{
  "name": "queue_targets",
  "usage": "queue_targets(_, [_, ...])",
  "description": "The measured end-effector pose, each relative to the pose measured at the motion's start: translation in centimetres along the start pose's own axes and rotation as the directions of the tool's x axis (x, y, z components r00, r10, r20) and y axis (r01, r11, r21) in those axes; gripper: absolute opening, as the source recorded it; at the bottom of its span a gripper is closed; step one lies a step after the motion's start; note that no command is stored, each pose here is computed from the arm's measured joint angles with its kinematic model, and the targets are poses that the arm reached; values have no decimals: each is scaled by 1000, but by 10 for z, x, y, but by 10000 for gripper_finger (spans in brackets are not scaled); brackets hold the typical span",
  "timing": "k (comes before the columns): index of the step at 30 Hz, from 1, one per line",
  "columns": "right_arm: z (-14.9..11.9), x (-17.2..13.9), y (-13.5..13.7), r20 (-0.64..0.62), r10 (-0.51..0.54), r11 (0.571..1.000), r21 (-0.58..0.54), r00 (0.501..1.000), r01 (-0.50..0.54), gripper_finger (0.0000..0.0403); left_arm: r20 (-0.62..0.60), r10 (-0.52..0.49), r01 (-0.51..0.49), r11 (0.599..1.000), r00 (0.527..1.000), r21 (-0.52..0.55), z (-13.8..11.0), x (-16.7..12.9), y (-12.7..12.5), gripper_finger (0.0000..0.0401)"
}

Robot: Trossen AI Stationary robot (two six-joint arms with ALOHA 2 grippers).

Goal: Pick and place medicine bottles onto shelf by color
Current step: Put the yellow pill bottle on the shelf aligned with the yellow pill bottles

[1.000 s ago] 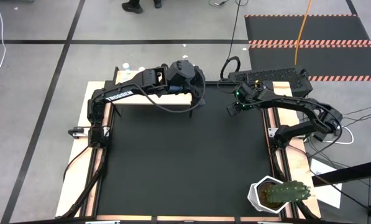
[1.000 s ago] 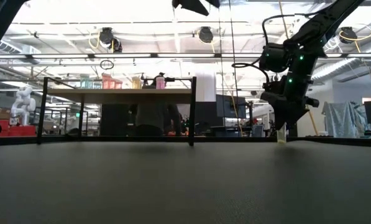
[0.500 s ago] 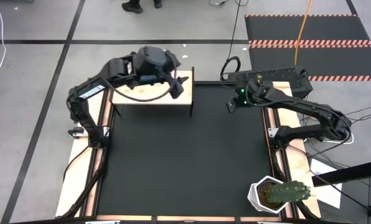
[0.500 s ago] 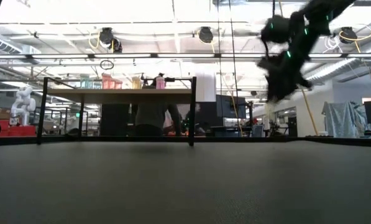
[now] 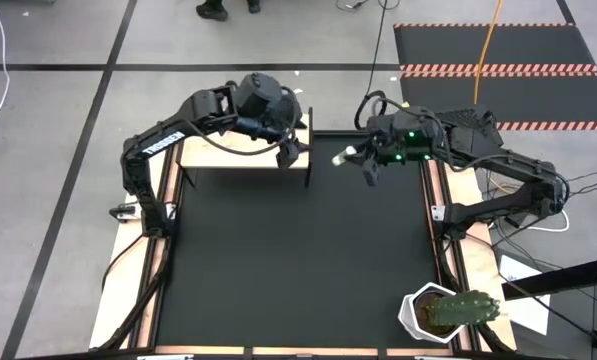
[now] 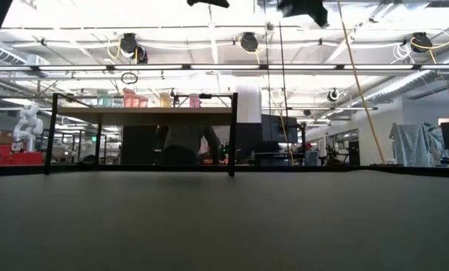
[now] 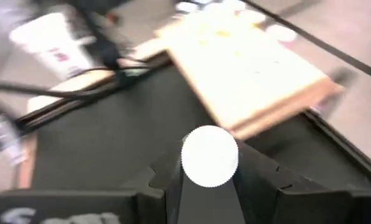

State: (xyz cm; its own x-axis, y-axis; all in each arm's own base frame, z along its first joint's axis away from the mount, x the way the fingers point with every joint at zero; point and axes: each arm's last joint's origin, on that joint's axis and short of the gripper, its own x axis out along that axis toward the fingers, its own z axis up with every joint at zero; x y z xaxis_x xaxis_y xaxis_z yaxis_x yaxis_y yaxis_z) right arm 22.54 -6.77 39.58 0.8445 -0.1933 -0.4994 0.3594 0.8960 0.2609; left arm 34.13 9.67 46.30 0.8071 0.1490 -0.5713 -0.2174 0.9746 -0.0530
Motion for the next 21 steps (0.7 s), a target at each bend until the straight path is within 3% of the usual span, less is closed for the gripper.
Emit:
queue_targets(3, [6,-1,16,40,137,988,-75,990,-134,112,-13,-148,148,989,989,-6,-1,11,-2,298])
queue_targets(7, [6,4,31,34,256,957,-152,966,-248,113,-27,-336,336,942,942,-16,-2,28,-6,298])
queue_targets(10, [2,11,39,7,282,941,-197,959,-275,113,-27,-434,432,901,901,-46,-2,43,-9,298])
queue_targets(16, [-4,20,51,-43,312,919,-238,949,-313,113,-71,-527,517,847,847,-121,-9,69,-9,298])
queue_targets(21, [-5,19,55,-43,329,905,-271,943,-328,113,-65,-671,659,739,739,-136,-10,75,-13,298])
